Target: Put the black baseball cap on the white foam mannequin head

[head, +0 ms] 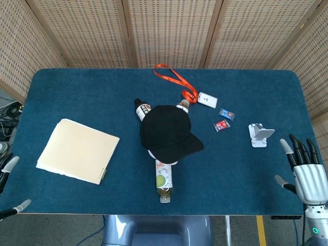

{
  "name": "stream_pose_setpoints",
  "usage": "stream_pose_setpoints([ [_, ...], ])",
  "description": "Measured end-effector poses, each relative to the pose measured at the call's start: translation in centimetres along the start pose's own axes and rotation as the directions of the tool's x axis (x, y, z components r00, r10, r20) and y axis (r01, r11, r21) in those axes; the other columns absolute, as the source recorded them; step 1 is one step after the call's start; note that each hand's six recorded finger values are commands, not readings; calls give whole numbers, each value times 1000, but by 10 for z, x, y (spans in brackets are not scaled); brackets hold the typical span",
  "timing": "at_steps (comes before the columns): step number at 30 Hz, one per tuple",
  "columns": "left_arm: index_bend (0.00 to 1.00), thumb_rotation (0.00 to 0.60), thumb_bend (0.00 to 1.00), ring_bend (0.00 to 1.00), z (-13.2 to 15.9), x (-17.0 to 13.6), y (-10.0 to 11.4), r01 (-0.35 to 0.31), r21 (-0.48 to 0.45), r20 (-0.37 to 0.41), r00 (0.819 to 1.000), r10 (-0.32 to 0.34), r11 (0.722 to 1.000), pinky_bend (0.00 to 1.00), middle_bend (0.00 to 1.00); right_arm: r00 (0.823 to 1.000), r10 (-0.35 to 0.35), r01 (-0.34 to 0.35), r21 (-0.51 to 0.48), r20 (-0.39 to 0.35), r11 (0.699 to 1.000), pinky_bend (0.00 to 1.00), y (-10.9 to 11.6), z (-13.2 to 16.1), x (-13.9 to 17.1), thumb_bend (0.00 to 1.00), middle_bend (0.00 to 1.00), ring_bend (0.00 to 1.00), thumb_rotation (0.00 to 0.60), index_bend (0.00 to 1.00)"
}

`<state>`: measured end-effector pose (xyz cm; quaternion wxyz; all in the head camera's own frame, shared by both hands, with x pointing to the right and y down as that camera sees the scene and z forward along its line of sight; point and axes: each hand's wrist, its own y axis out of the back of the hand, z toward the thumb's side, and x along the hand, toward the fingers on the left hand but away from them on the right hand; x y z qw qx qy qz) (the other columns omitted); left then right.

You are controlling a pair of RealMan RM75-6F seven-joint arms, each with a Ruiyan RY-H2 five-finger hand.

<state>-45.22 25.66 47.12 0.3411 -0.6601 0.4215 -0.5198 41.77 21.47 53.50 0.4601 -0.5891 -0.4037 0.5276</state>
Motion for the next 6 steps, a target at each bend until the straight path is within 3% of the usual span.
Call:
stream_pose_setpoints([
  [6,0,600,0,0,0,-1,0,-1,4,3,1000,1,1000,0,0,995,97,-94,83,-36,992,0,-27,10,14,0,0,0,600,0],
])
